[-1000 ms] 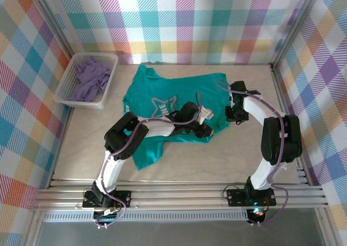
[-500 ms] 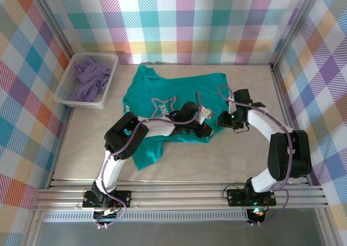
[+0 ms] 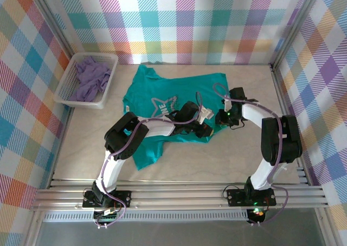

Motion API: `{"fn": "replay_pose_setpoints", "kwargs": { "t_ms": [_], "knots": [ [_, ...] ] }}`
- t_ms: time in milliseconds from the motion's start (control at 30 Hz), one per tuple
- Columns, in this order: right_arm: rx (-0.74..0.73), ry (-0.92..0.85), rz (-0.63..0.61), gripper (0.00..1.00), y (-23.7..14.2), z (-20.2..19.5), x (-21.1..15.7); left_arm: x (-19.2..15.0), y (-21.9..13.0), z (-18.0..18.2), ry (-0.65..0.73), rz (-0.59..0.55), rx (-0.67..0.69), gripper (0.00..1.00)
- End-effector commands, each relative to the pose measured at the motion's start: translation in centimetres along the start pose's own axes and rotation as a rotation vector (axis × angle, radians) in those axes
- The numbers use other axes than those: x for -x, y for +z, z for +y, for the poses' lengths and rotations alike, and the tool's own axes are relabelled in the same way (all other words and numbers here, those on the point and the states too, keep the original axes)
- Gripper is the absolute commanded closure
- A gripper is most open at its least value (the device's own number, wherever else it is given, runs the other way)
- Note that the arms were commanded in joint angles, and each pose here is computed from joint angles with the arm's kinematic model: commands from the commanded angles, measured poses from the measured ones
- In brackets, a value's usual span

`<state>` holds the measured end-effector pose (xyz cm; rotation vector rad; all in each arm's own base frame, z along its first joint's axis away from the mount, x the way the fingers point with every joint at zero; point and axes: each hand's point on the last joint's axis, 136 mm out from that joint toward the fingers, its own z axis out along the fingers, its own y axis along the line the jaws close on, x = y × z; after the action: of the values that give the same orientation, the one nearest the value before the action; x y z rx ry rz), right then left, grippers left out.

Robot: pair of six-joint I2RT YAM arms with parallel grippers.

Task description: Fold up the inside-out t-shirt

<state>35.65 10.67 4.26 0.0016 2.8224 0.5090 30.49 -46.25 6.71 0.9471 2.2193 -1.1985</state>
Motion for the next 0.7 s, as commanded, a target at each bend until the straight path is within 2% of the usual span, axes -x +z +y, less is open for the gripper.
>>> {"fn": "replay_pose_setpoints", "kwargs": {
  "t_ms": [0,300,667],
  "knots": [
    [0.008,-0.035,-0.022,0.77,0.1,0.5,1.3,-0.1,-0.1,0.3,-0.016,0.003,-0.007,1.0],
    [0.026,-0.055,-0.042,0.99,-1.2,1.0,1.4,-0.1,-0.1,0.4,-0.016,0.006,-0.004,1.0],
    [-0.113,-0.015,-0.02,1.0,-4.4,-1.7,-0.8,0.1,-0.2,0.3,-0.013,0.004,-0.001,1.0]
  ]
}}
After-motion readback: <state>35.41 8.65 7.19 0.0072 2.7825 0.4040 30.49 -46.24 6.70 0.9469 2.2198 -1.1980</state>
